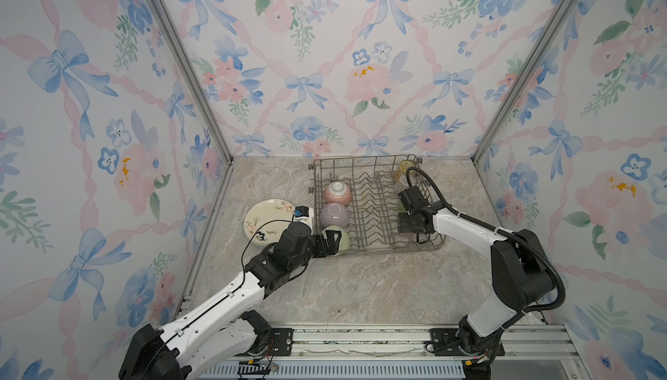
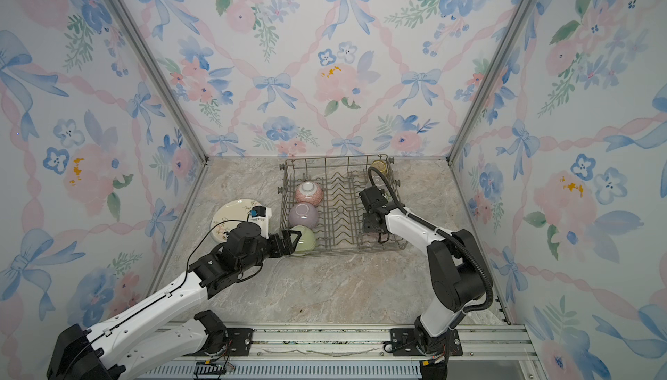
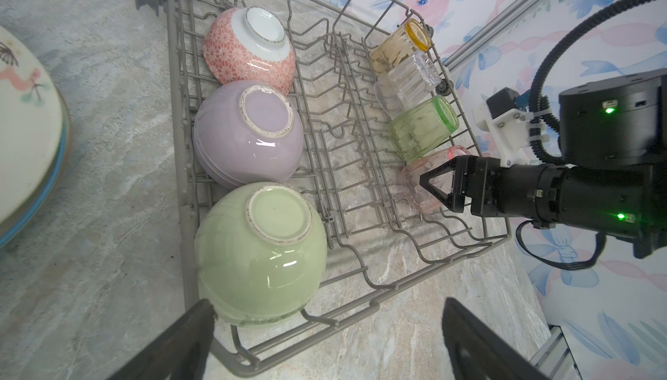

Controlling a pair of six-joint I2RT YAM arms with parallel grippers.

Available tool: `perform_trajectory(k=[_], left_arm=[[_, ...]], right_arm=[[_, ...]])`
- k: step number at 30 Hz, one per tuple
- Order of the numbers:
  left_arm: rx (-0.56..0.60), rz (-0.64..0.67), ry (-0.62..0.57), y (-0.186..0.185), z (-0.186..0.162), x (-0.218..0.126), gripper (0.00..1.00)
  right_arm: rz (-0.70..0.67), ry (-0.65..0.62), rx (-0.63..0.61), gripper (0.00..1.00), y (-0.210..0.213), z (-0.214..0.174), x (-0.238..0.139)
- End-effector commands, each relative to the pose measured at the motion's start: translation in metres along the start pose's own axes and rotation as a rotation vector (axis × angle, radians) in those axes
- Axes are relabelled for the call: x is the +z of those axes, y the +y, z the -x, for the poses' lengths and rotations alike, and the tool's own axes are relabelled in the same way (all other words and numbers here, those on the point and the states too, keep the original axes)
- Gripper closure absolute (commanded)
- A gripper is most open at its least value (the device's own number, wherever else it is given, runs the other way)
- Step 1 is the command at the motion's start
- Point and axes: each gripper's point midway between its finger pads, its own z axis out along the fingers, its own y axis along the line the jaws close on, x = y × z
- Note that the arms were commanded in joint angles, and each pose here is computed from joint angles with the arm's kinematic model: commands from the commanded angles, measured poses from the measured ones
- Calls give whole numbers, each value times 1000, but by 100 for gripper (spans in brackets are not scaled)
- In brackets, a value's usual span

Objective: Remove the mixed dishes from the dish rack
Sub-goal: 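Lift the pink glass cup out of the rack with the right gripper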

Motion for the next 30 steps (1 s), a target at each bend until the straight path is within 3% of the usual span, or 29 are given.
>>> perform_trajectory(k=[1,8,30], left_arm=[[8,15,1,4,-4,3,2],[-25,24,-10,5,-1,3,2],[-7,4,-40,-4,14,10,2]], right_arm=[[30,-29,39,49,-2,4,-14],[76,-73,57,49,3,7,-33],[440,-230,199,50,39,36,-107]])
